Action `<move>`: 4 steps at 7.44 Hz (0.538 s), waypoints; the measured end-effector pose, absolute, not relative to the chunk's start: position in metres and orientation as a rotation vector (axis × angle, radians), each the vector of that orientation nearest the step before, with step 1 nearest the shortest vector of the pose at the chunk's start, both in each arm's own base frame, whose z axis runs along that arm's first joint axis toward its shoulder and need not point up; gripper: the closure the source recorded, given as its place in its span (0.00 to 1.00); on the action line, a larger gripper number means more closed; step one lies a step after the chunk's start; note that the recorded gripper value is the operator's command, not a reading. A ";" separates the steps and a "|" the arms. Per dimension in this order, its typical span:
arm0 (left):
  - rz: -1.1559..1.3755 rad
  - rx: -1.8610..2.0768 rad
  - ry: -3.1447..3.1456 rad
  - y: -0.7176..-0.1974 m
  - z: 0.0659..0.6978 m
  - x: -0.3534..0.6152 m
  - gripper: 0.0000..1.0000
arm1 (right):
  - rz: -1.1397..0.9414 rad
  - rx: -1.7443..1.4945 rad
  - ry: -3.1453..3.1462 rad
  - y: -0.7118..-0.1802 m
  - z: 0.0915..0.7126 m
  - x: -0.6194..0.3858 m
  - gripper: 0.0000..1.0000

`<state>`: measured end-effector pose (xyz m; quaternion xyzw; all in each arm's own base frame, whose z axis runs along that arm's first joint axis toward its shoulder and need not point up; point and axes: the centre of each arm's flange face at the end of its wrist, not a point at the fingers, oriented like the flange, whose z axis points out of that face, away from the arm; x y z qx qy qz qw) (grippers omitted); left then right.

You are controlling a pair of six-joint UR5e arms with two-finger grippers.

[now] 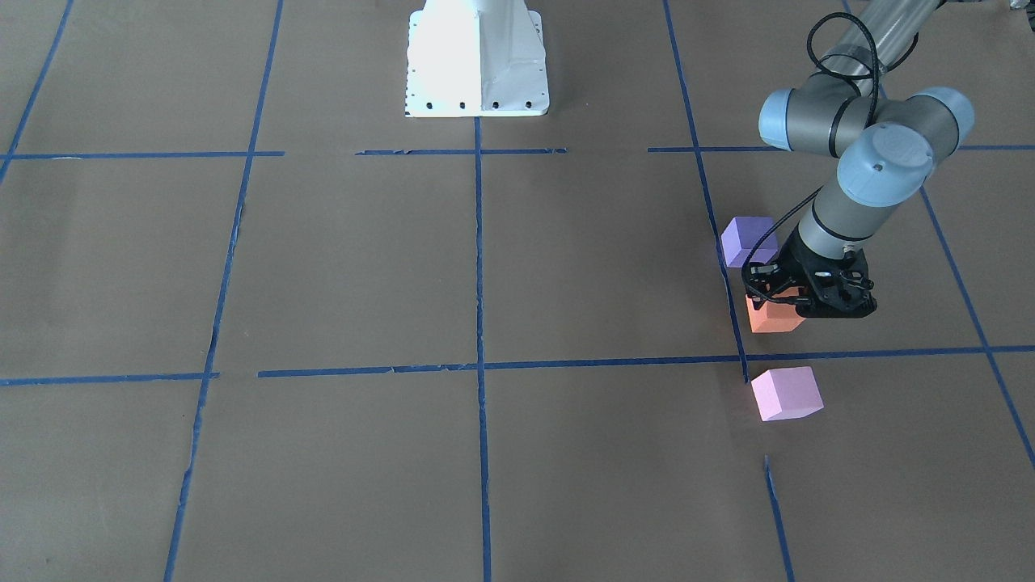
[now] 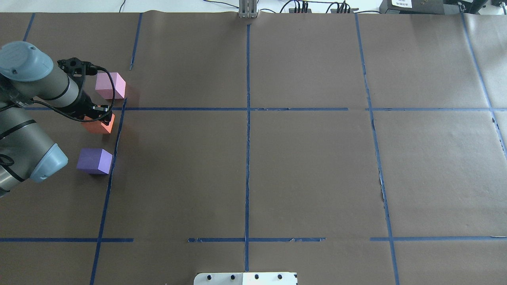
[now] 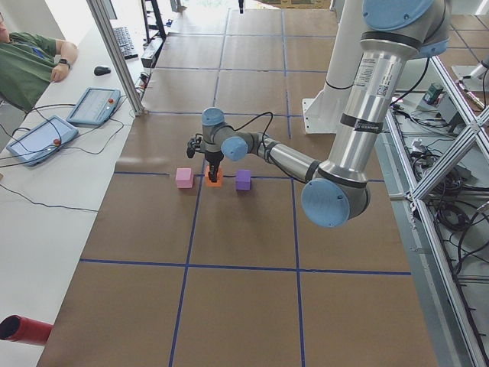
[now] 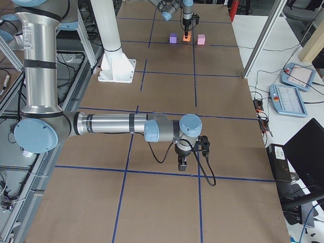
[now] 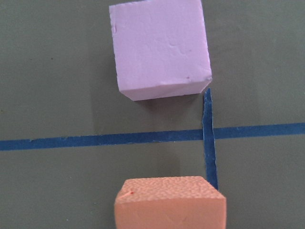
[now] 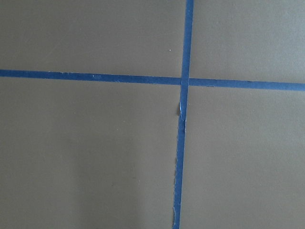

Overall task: Arrange blocks in a line
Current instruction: 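Lower the orange cube between the pink and purple cubes and release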

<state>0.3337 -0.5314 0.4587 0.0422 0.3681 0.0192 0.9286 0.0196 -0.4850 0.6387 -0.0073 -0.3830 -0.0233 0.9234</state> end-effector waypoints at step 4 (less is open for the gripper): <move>0.062 0.047 0.794 -0.528 0.455 0.337 0.00 | -0.048 -0.016 -0.787 -0.485 0.639 0.019 0.00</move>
